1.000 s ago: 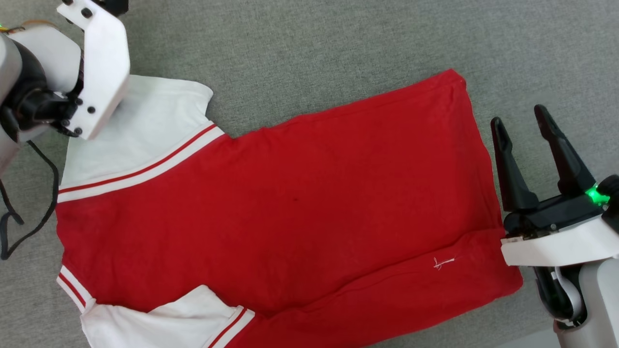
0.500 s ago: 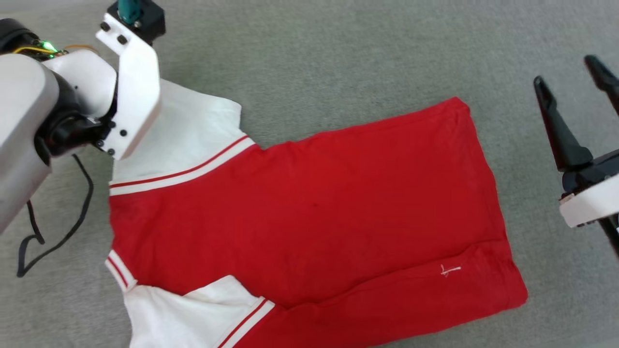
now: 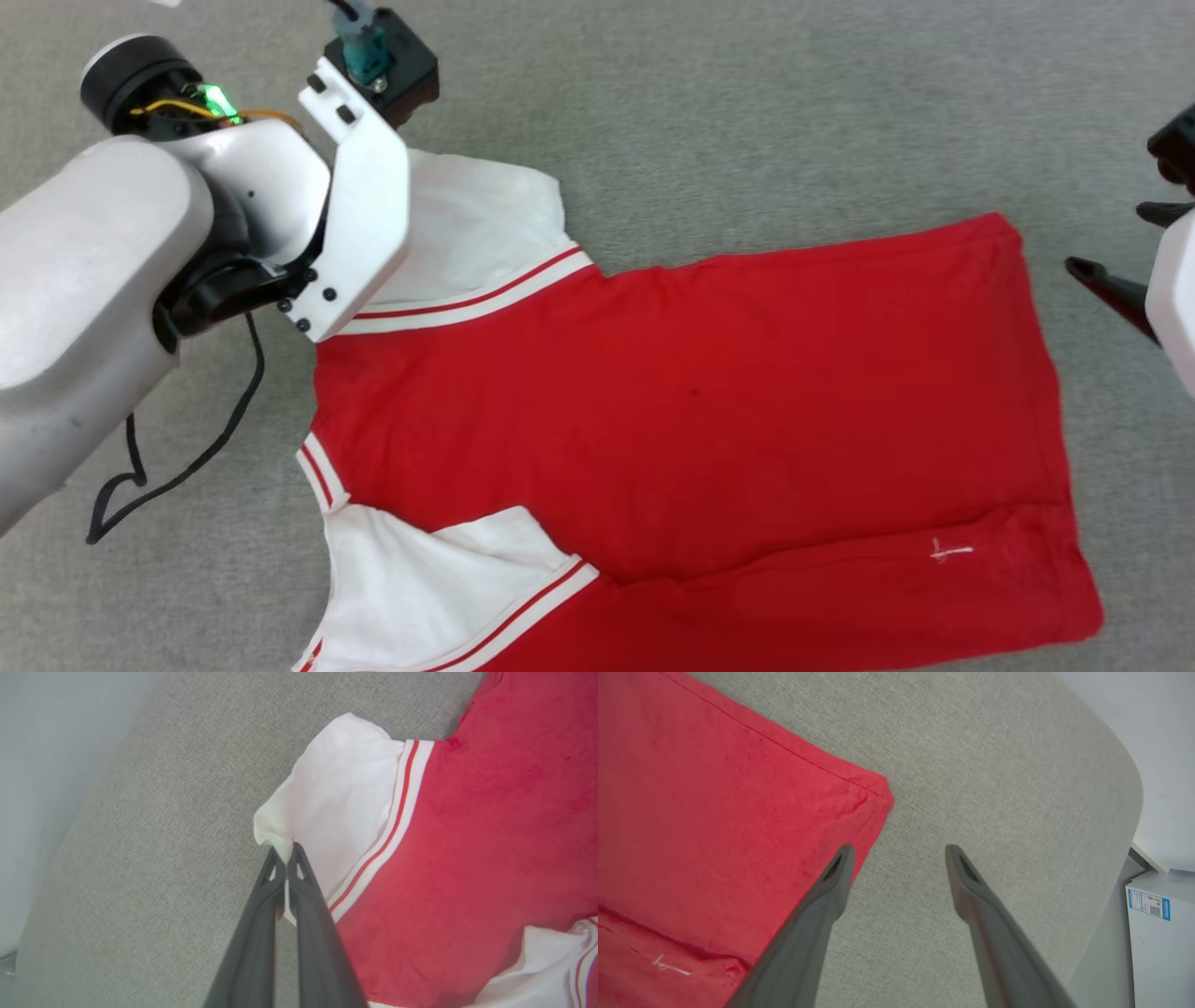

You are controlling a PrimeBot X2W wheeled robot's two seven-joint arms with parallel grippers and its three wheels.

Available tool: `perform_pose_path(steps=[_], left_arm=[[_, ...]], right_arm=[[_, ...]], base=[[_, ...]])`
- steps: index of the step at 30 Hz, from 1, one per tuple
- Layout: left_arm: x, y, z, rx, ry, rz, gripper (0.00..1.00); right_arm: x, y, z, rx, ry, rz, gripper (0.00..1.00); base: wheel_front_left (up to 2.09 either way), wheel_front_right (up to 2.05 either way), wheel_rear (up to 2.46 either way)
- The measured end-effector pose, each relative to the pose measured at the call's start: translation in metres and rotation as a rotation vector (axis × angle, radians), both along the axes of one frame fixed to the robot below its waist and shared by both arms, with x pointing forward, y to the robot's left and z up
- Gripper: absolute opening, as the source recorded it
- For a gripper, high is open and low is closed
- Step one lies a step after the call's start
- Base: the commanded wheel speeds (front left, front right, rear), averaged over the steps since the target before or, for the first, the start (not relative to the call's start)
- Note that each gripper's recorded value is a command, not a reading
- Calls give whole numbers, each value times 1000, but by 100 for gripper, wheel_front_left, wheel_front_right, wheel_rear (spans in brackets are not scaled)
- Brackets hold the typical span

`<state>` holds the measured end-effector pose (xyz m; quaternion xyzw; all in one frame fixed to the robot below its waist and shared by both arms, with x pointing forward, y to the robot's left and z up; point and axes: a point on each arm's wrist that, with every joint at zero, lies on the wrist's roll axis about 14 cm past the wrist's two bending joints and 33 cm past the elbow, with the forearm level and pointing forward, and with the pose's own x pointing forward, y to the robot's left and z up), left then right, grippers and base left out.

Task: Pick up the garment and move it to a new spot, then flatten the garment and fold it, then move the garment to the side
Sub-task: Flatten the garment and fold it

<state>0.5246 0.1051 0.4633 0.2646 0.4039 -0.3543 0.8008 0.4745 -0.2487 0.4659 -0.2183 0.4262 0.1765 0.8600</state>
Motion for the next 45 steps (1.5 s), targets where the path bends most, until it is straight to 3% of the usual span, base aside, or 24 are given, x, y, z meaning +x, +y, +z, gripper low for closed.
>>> perform_pose_path(steps=[6, 12, 21, 22, 23, 33, 45], left_arm=[[0, 2, -12, -8, 1, -7, 0], [3, 5, -23, -23, 6, -7, 0], [5, 15, -42, -19, 26, 13, 0], [5, 16, -41, -19, 23, 16, 0], [5, 15, -40, -23, 20, 15, 0], [-14, 17, -11, -68, -31, 37, 0], [-81, 11, 28, -135, -89, 12, 0]], right_arm=[[9, 5, -36, -55, 223, -13, 100], [16, 12, -74, -75, 353, -23, 100], [12, 24, -107, -51, 414, 13, 100], [12, 25, -106, -47, 403, 19, 18], [11, 26, -105, -43, 392, 25, 0], [15, 42, -63, 107, 159, 37, 0], [-32, 35, -13, 194, -32, 59, 0]], base=[[0, 0, 0], [0, 0, 0], [0, 0, 0], [0, 0, 0], [0, 0, 0], [0, 0, 0], [0, 0, 0]])
